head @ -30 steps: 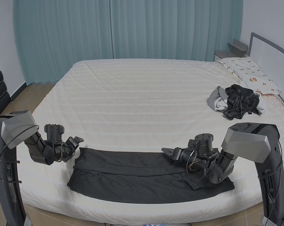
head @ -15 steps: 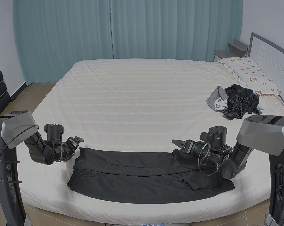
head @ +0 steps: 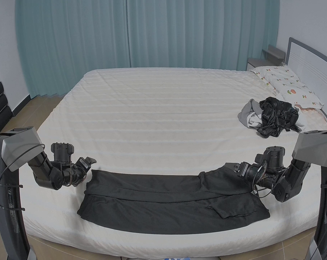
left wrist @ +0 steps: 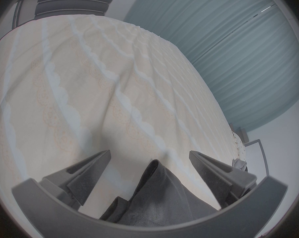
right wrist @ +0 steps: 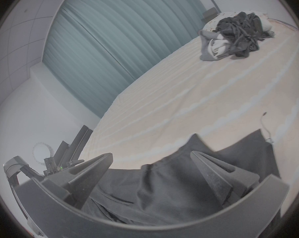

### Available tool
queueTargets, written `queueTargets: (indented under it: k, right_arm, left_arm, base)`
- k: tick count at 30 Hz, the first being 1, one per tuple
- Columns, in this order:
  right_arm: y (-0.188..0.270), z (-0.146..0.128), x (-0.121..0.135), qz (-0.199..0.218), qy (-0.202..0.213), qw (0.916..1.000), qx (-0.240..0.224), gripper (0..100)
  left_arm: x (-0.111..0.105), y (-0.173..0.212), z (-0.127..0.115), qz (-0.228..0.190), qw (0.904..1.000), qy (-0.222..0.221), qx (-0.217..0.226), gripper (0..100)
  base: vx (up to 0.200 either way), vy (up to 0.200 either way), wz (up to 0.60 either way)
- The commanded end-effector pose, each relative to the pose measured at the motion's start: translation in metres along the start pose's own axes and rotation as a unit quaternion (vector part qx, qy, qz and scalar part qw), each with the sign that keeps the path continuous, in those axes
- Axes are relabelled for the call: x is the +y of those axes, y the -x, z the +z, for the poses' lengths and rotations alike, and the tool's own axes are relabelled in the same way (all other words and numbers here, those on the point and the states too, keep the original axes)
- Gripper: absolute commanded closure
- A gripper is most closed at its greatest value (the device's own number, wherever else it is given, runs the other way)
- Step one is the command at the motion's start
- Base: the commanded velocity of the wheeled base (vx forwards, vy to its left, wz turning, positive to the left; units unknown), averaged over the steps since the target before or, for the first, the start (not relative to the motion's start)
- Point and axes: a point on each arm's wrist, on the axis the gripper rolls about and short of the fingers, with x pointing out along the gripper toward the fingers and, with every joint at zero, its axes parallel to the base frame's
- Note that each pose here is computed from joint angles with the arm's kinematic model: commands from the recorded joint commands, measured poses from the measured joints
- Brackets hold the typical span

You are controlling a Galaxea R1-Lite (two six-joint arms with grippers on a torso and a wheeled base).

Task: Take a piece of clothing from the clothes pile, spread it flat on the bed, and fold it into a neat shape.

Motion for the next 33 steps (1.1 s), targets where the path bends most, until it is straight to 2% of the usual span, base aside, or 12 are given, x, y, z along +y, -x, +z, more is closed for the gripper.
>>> queueTargets:
  k: [1, 7, 18, 19, 24, 33]
  right_arm:
    - [-0.004, -0.010, -0.013, -0.015, 0.001, 0.9997, 0.016, 0]
    - [-0.004, -0.012, -0.015, -0.018, 0.001, 0.9996, 0.020, 0]
    - [-0.008, -0.015, -0.033, -0.036, 0.000, 0.9991, 0.023, 0]
    - [-0.008, -0.014, -0.033, -0.036, 0.000, 0.9992, 0.019, 100]
    - [-0.005, -0.010, -0.036, -0.031, 0.002, 0.9995, 0.001, 100]
    - [0.005, -0.011, -0.038, -0.028, -0.006, 0.9995, 0.011, 100]
  left_arm:
    - [0.000, 0.000, 0.000, 0.000, 1.0000, 0.000, 0.000, 0]
    - [0.000, 0.000, 0.000, 0.000, 1.0000, 0.000, -0.001, 0]
    - [0.000, 0.000, 0.000, 0.000, 1.0000, 0.000, 0.000, 0]
    - [0.000, 0.000, 0.000, 0.000, 1.0000, 0.000, 0.001, 0]
    - [0.001, 0.000, -0.001, 0.001, 1.0000, 0.000, 0.001, 0]
    - [0.000, 0.000, 0.000, 0.000, 1.0000, 0.000, 0.000, 0]
  base:
    - [0.000, 0.000, 0.00]
    - [0.000, 0.000, 0.00]
    - [0.000, 0.000, 0.00]
    - [0.000, 0.000, 0.00]
    - [0.000, 0.000, 0.00]
    - [0.000, 0.000, 0.00]
